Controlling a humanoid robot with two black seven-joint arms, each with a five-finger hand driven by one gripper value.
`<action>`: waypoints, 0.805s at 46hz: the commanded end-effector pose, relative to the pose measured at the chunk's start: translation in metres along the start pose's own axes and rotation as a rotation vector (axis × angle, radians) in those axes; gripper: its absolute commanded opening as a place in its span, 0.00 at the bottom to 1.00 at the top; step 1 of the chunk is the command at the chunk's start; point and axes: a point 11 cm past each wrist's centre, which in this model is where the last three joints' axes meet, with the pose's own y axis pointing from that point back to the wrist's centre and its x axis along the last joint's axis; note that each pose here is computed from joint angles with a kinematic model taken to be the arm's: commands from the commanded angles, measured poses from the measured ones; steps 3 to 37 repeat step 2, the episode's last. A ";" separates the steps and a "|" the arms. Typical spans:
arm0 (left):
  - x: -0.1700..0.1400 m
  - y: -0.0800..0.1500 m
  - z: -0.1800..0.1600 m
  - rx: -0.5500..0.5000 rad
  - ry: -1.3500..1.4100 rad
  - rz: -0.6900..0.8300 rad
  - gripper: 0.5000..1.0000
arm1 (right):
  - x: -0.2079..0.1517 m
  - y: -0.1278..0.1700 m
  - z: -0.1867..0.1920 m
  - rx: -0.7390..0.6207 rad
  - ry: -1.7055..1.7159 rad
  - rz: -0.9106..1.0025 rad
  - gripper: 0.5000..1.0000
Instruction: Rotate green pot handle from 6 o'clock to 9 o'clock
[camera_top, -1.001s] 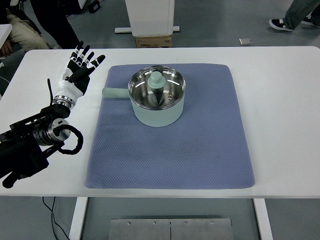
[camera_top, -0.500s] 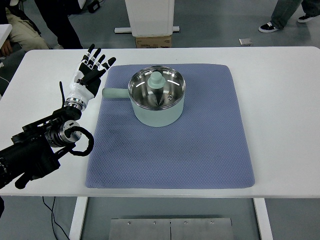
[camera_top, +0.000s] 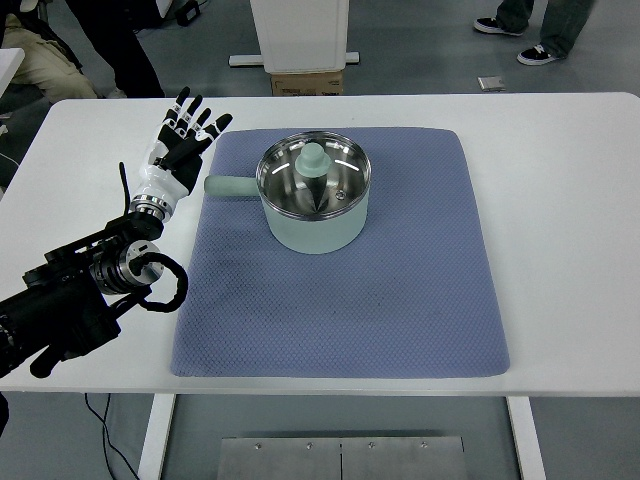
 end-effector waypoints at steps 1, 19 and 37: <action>0.000 0.000 0.001 -0.001 0.000 0.000 1.00 | 0.000 0.000 0.000 0.000 -0.003 0.000 1.00; 0.000 0.000 0.001 -0.001 0.000 0.000 1.00 | 0.000 0.000 0.000 0.000 -0.003 0.000 1.00; 0.000 0.000 0.001 -0.001 0.000 0.000 1.00 | 0.000 0.000 0.000 0.000 -0.003 0.000 1.00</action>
